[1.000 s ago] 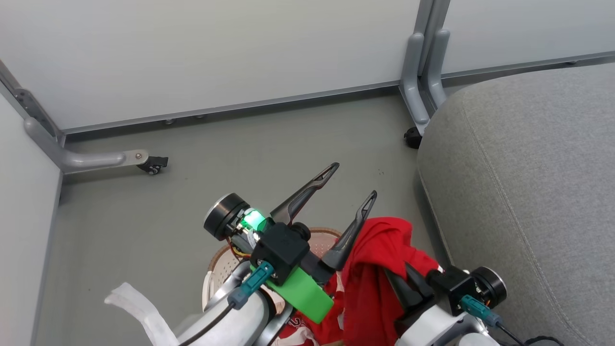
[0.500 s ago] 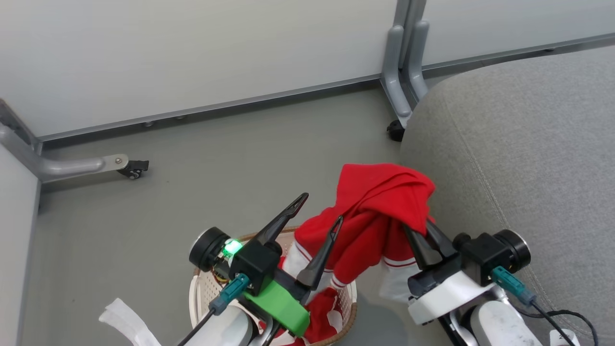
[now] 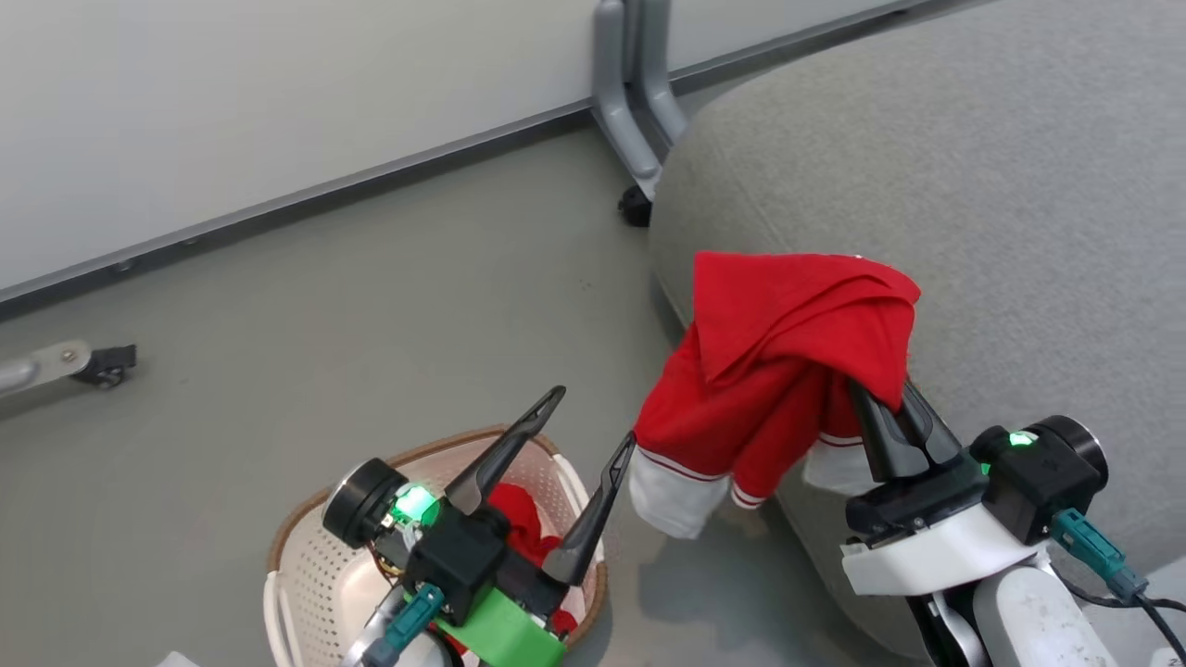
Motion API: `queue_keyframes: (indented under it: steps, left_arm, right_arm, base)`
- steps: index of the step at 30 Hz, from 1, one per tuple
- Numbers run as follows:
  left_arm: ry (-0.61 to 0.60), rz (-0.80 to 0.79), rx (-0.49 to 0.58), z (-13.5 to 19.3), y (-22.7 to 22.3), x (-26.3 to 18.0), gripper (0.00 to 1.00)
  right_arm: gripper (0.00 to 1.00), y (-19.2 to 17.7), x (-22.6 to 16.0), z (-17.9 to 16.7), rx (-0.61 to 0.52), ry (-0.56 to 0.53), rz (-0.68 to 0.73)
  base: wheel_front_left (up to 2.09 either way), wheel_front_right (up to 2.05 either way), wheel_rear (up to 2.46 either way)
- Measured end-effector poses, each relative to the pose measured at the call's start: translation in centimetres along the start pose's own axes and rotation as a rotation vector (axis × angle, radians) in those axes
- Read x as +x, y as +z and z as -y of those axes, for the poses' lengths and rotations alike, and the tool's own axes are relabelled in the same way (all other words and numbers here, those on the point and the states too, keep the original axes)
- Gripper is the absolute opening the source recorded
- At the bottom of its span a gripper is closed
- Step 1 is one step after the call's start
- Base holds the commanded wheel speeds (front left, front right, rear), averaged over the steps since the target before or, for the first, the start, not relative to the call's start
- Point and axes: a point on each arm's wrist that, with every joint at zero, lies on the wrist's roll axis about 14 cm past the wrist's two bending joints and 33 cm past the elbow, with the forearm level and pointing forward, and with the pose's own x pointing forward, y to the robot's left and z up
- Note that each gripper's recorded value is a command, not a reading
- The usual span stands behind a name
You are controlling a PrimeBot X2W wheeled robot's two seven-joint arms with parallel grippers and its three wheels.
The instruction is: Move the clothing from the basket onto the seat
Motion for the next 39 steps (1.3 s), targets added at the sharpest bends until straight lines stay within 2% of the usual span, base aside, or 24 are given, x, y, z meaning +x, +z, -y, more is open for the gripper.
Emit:
queue_keyframes:
  steps: [8,12,18,23,27,32,35,39]
  left_arm:
    - [-0.192,-0.065,-0.01,3.8,-3.3,1.4,1.0]
    - [-0.313,-0.089,-0.048,6.5,-5.1,2.2,1.0]
    - [-0.43,-0.104,-0.093,7.5,-7.1,3.1,1.0]
    - [-0.461,-0.129,-0.115,6.3,-9.7,3.3,1.0]
    - [-0.455,-0.153,-0.128,4.5,-12.0,3.3,1.0]
    - [-0.423,-0.156,-0.137,1.9,-14.3,3.5,1.0]
    - [-0.379,-0.158,-0.144,0.1,-15.6,3.6,1.0]
    - [-0.309,-0.165,-0.166,-2.1,-17.2,3.4,1.0]
  right_arm:
    - [0.0,0.9,-3.9,4.7,-0.045,-0.192,-0.018]
    - [0.0,1.3,-6.4,7.9,-0.107,-0.319,-0.048]
    - [0.0,0.9,-6.6,9.8,-0.113,-0.388,-0.075]
    - [0.0,2.2,-1.6,11.5,-0.174,-0.363,0.004]
    - [0.0,5.1,3.8,13.6,-0.241,-0.353,0.133]
    - [0.0,7.6,8.8,16.5,-0.38,-0.368,0.226]
    - [0.0,6.3,10.6,18.9,-0.448,-0.386,0.184]
    - [0.0,0.5,10.5,22.7,-0.489,-0.449,0.007]
  base:
    - [0.0,0.0,0.0]
    - [0.0,0.0,0.0]
    - [0.02,0.02,0.02]
    - [0.0,0.0,0.0]
    - [0.0,0.0,0.0]
    - [0.0,0.0,0.0]
    - [0.0,0.0,0.0]
    - [0.0,0.0,0.0]
